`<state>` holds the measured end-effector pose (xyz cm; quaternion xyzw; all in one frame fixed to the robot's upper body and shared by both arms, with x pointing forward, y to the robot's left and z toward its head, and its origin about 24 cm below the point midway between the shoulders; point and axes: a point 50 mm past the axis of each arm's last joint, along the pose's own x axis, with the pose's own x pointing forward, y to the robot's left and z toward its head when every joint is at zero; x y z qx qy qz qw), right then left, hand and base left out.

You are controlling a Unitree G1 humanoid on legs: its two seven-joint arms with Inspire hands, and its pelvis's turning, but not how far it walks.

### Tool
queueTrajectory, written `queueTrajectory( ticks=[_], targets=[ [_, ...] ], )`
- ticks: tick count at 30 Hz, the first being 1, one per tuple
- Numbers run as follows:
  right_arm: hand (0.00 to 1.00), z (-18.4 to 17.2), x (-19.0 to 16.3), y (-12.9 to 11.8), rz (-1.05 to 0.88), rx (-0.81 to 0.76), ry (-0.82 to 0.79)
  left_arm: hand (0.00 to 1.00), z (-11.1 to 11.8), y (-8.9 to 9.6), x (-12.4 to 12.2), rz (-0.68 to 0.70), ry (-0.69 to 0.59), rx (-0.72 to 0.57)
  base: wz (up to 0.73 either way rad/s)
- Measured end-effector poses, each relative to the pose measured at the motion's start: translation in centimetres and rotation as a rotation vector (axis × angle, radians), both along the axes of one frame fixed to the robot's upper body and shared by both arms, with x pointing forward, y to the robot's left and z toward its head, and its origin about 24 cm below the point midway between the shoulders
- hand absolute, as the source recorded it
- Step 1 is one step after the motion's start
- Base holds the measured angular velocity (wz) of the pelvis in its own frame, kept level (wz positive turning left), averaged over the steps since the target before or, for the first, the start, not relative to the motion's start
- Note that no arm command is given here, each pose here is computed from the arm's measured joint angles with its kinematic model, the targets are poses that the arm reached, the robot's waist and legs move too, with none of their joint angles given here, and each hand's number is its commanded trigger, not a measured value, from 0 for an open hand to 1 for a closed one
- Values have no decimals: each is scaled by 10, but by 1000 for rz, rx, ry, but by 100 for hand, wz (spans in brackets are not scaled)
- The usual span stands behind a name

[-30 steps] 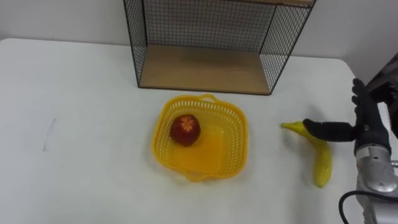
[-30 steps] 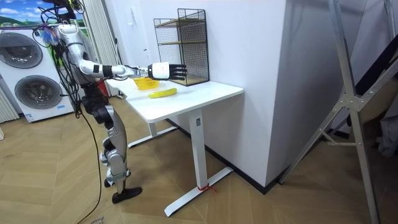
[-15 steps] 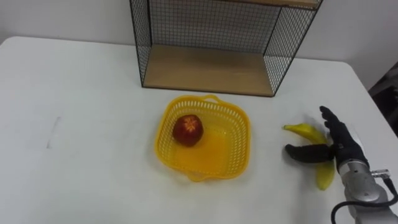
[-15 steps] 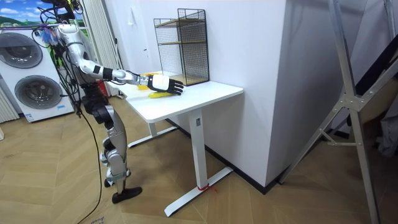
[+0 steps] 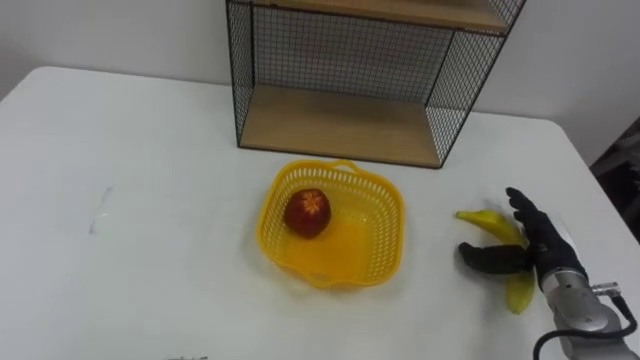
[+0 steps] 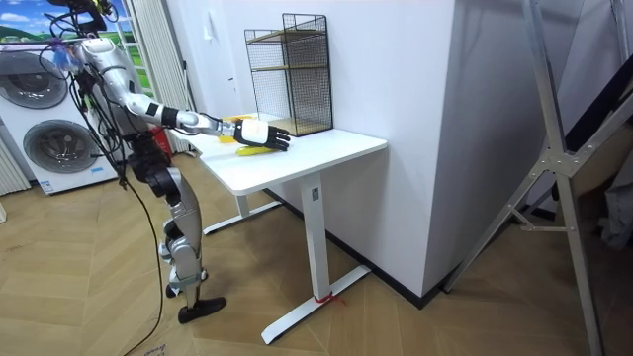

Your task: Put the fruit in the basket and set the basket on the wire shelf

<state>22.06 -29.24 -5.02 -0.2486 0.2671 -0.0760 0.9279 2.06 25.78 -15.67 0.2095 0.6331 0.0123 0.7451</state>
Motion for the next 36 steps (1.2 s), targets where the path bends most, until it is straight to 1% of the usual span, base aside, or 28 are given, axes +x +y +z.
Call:
queueTrajectory(
  ticks=[5,8,15,24,30,33,36],
  targets=[
    [100,-1,-1,-7,-20,-20,16,0,0,0,-1,-9,10,5,8],
    [100,1,-2,-12,-9,-72,33,0,-1,1,-5,-9,36,10,7],
    [100,2,-3,-16,3,-137,44,0,-2,1,-8,-4,54,9,2],
    [100,1,-4,-17,-14,-153,53,0,-2,1,-6,-4,54,9,0],
    [100,4,2,-9,-22,-137,39,0,-2,-1,-4,-7,46,4,-8],
    [100,8,3,-6,-23,-132,16,0,-2,-2,2,-22,35,3,-8],
    [100,13,4,3,-21,-122,-23,0,-2,-3,10,-34,12,2,-10]
  ],
)
